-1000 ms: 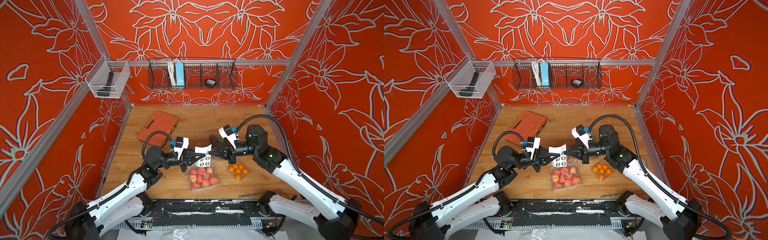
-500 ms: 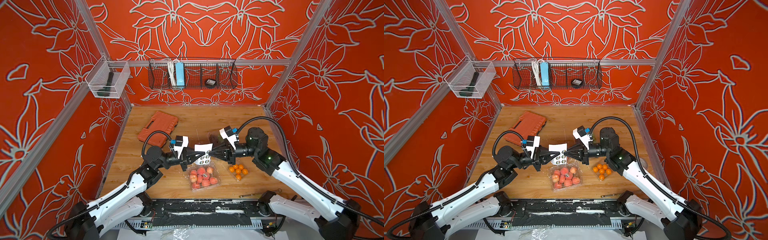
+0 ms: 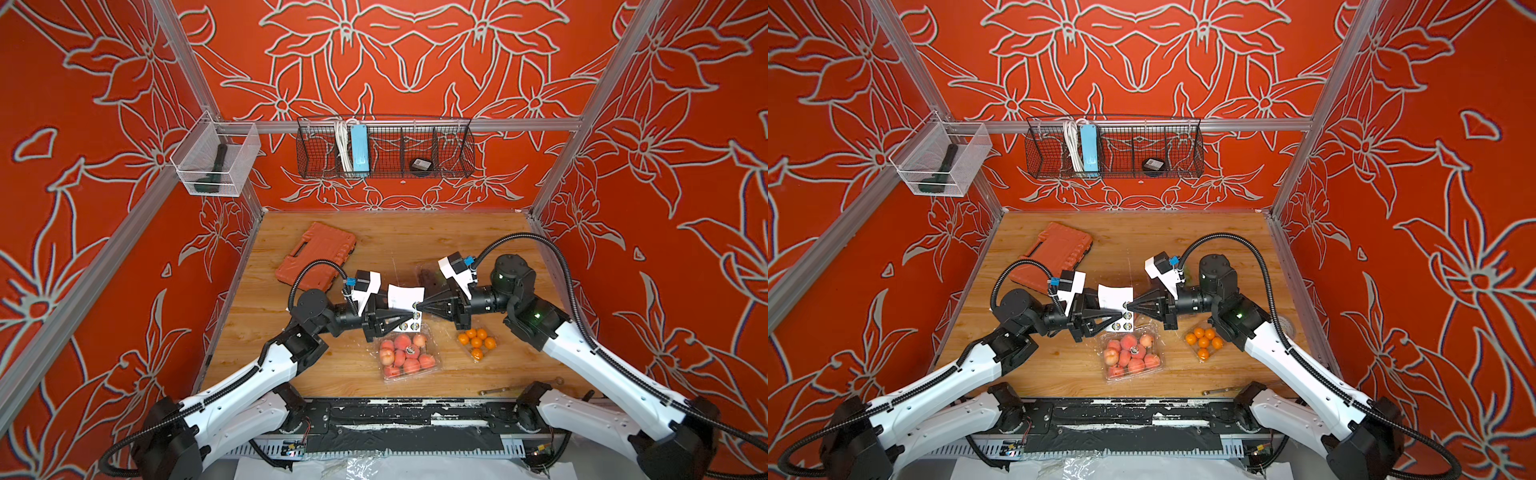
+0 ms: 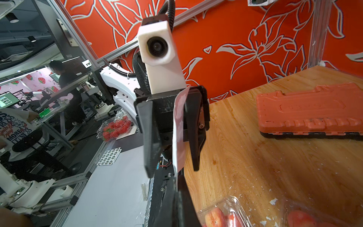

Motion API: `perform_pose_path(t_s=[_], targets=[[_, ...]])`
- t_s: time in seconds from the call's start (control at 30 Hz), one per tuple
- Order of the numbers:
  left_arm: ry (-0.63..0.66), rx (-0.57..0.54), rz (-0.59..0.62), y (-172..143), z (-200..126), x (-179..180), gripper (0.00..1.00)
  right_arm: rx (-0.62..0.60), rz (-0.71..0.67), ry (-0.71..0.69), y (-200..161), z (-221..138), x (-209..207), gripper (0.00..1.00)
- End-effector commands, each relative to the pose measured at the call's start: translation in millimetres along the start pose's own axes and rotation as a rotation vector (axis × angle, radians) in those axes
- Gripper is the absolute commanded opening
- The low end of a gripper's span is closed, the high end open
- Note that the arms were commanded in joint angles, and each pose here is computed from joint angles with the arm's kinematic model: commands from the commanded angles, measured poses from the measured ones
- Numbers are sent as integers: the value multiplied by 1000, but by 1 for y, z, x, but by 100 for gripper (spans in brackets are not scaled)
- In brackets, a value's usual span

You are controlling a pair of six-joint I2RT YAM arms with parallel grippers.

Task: Label fruit boxes
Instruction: Adjust the label sticker.

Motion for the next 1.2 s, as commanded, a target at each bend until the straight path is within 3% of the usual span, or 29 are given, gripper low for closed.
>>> perform_pose_path(t_s=[0.0, 0.07, 0.2, 0.6, 1.17], targets=[[-44, -42, 41, 14, -2, -9, 17, 7, -36, 15, 0, -3, 4, 0], [-43, -46, 41, 13, -3, -10, 5, 9, -40, 11, 0, -4, 5, 0], [-35, -28, 28, 11, -1, -6, 0, 11, -41, 2, 0, -4, 5, 0], [-97, -15, 2, 8, 3, -6, 0, -27, -52, 32, 3, 2, -1, 0], [10, -30, -61, 4, 6, 23, 0, -13, -61, 130, -2, 0, 9, 0]])
Point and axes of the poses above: each gripper's point midway between its finger pads, its own z axis out along the fingers, its own x axis along the line the jaws close on, y = z × x, the point moved 9 cm from there along -z, back along the fingers, and after that the axes turned 7 degrees about -z, right-handed, at the moved point
